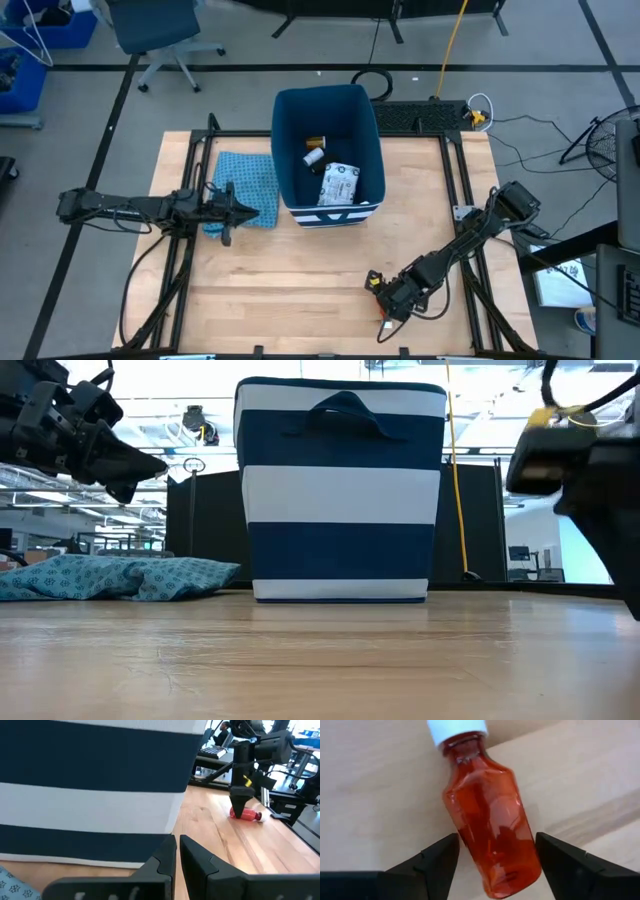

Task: Pick & place medical supplies in basket/bin
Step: Put the red pill bottle into the blue bin

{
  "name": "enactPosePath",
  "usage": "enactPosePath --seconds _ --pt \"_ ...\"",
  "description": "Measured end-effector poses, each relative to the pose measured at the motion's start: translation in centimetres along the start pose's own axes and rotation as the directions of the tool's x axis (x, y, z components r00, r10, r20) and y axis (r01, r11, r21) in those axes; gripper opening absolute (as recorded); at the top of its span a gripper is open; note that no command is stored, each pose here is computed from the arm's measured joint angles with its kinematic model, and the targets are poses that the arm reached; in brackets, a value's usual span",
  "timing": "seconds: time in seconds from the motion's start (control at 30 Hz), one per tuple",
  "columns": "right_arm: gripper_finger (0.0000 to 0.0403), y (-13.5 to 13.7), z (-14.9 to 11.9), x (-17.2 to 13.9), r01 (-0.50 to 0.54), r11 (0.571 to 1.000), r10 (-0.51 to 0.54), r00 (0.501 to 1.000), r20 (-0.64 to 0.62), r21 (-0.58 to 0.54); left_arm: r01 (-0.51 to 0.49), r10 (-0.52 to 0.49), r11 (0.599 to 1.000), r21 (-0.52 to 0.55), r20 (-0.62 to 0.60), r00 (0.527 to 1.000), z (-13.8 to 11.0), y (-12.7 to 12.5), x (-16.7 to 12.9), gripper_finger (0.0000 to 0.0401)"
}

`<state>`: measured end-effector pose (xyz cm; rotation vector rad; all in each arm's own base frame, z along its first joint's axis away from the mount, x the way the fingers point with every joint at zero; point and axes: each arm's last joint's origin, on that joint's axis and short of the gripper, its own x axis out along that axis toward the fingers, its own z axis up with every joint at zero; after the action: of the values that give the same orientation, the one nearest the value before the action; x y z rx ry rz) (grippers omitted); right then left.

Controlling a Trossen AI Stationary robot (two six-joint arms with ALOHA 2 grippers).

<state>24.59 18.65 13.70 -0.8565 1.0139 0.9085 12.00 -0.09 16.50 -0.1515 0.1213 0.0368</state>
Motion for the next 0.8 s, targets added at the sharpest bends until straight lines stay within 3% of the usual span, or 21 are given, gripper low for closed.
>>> enactPosePath --seconds 0.1,0.23,0.4,0.57,0.8 --pt "0.0230 -0.7 -0.3 0.0 -0.052 0.985 0.044 0.998 0.053 0.165 -0.003 0.003 1.000 0.003 -0.016 1.000 -0.2 0.0 0.0 0.0026" --pt "0.0190 -1.9 -0.2 0.0 -0.137 0.946 0.085 0.980 0.183 0.295 -0.005 0.005 1.000 0.004 -0.029 1.000 -0.3 0.0 0.0 0.0026" --pt "0.0153 -3.1 -0.6 -0.2 -0.240 0.890 0.132 0.949 0.285 0.389 -0.010 0.010 1.000 0.004 -0.029 1.000 -0.3 0.1 0.0 0.0026" --pt "0.0147 -3.7 -1.0 -0.1 -0.242 0.856 0.103 0.946 0.308 0.457 -0.011 0.011 1.000 0.018 -0.030 0.999 -0.3 0.1 0.0 0.0026" --pt "0.0150 -3.7 -1.3 0.3 -0.248 0.833 0.014 0.904 0.428 0.495 -0.011 0.012 0.999 0.040 -0.030 0.999 -0.3 0.1 0.0 0.0026"
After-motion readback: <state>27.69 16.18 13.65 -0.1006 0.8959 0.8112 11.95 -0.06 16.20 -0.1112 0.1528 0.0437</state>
